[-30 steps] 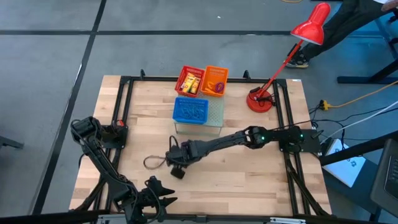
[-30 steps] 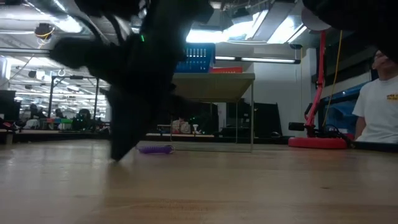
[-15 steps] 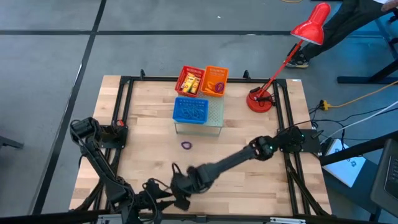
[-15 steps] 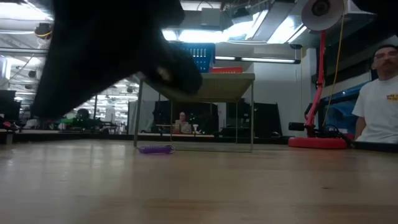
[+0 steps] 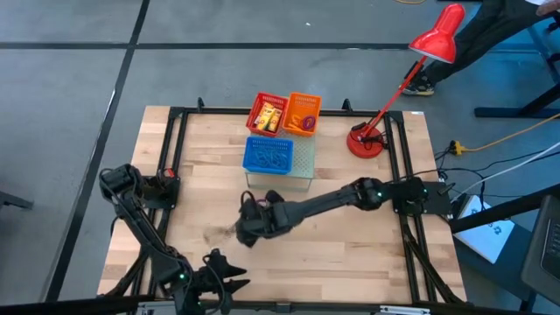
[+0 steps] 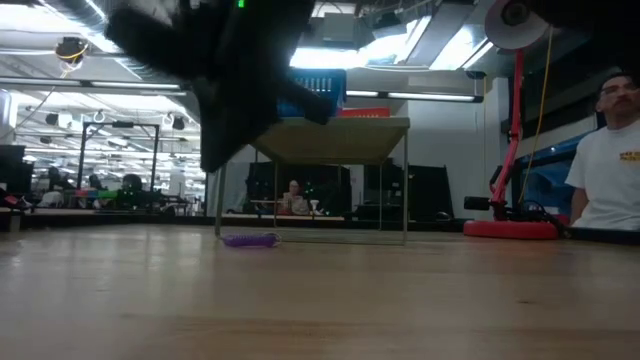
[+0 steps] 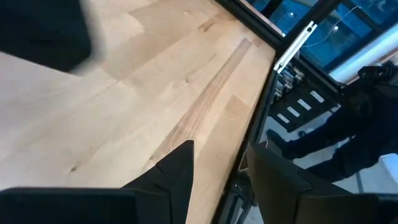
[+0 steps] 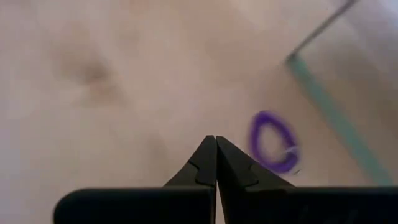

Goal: Pick & Place Office Desk Supplies
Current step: Put the violet spring keychain into the orange basket on the shelf

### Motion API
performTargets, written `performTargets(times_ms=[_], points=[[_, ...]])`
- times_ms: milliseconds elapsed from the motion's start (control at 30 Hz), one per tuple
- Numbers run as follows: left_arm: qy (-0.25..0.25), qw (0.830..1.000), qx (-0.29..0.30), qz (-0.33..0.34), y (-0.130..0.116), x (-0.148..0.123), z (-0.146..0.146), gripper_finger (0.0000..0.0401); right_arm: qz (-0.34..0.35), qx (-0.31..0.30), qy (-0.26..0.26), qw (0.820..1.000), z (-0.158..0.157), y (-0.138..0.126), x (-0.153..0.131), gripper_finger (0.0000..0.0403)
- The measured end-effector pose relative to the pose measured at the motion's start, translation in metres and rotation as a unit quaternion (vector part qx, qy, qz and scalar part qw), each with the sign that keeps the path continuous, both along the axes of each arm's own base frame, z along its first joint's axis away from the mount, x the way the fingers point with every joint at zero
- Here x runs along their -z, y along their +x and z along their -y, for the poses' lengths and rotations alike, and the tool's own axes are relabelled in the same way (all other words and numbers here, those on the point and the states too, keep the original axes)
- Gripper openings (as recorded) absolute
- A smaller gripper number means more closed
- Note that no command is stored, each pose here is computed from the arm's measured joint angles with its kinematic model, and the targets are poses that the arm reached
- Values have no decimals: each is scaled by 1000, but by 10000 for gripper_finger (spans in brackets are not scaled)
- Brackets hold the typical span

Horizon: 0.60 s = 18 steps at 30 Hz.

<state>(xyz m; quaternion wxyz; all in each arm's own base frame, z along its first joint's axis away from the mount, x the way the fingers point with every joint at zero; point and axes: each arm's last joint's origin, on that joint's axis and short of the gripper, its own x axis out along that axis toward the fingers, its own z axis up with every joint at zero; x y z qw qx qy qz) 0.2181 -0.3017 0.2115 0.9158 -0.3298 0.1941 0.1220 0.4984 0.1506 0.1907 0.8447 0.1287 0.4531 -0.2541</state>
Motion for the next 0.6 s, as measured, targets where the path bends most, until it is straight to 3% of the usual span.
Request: performTargets(times_ms=[167,300,467,600], points=[[-23,1000,2,0,-5,-2,3,146,0,19,-14,1000,16,5,4,0],[-17,1000,-6,-1,-20,-16,2,129,-24,6,-7,1000,9,0,6,0],[-3,999,-23,-41,-48,-11,-5,109,-20,12,-16,1000,8,0,12,0],[-64,996,-56,-26,-70,-18,-6,113,0,40,-12,999,24,7,13,0]])
